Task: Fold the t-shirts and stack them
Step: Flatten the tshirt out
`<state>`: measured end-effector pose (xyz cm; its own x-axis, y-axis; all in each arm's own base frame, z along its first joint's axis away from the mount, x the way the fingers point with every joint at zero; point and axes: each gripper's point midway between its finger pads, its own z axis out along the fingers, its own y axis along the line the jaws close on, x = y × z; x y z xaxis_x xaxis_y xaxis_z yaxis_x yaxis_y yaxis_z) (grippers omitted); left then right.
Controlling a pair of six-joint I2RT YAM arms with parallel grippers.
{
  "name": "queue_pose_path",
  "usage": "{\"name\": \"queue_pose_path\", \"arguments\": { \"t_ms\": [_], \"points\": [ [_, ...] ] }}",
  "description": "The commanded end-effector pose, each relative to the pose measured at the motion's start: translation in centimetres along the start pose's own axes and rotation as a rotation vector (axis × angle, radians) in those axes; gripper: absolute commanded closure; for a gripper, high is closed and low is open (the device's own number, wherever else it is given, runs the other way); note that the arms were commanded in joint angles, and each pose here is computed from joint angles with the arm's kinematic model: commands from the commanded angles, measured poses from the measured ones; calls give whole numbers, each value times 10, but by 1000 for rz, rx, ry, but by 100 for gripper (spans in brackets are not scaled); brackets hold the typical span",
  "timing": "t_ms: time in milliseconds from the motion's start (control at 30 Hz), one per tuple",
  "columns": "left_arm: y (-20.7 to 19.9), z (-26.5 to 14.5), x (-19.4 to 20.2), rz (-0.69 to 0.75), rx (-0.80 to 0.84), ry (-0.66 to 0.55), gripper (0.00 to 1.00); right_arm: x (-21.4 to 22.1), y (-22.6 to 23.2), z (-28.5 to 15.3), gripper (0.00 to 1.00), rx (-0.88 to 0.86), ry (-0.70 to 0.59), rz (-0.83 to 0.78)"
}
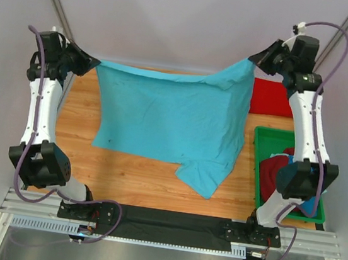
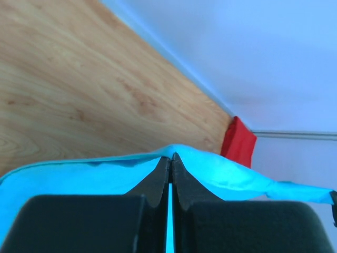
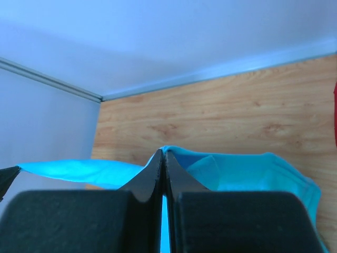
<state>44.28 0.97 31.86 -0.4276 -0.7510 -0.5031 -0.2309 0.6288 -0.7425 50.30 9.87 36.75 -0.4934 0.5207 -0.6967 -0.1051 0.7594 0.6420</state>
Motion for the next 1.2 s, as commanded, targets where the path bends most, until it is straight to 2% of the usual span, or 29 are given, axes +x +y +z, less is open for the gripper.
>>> {"name": "queue_pose_path", "arguments": {
  "t_ms": [0, 100, 167, 200, 233, 267, 333, 400, 433, 467, 567, 700, 767, 900, 967, 1033, 1133, 1167],
  "points": [
    [-63, -69, -19, 58, 107, -93, 100, -37, 45, -71, 100, -39, -137, -65],
    [-94, -117, -23, 87, 169, -174, 100, -58, 64, -133, 100, -30, -247, -107],
    [-107, -140, -20, 96, 190, -200, 100, -59, 75, -165, 100, -29, -296, -123],
    [-122, -163, -18, 120, 228, -236, 100, -55, 77, -175, 100, -28, -309, -127],
    [-128, -175, -14, 136, 241, -247, 100, -55, 94, -207, 100, -60, -363, -151],
    [-133, -187, -13, 164, 242, -278, 100, -53, 97, -219, 100, -65, -380, -156],
    [-152, -229, -5, 224, 286, -339, 100, -46, 112, -260, 100, -95, -447, -184],
    [-167, -281, -4, 297, 312, -464, 100, -42, 122, -289, 100, -102, -502, -213],
    [-168, -297, -1, 319, 305, -494, 100, -40, 127, -305, 100, -104, -528, -240],
    [-172, -328, -10, 330, 302, -598, 100, -33, 142, -333, 100, -147, -567, -262],
    [-176, -394, -10, 369, 331, -738, 100, -26, 163, -396, 100, -202, -688, -298],
    [-168, -454, -8, 362, 388, -857, 100, -21, 181, -464, 100, -270, -831, -324],
    [-167, -462, -9, 368, 401, -878, 100, -22, 191, -487, 100, -307, -880, -331],
    [-161, -430, -13, 376, 329, -834, 100, -31, 196, -477, 100, -321, -866, -326],
    [-153, -397, -12, 380, 269, -778, 100, -40, 192, -446, 100, -296, -817, -317],
    [-147, -370, -12, 392, 224, -736, 100, -43, 179, -393, 100, -256, -717, -307],
    [-123, -308, -3, 434, 105, -620, 100, -30, 150, -301, 100, -211, -528, -266],
    [-102, -275, 6, 437, 27, -546, 100, -21, 145, -281, 100, -224, -469, -265]
  ]
}}
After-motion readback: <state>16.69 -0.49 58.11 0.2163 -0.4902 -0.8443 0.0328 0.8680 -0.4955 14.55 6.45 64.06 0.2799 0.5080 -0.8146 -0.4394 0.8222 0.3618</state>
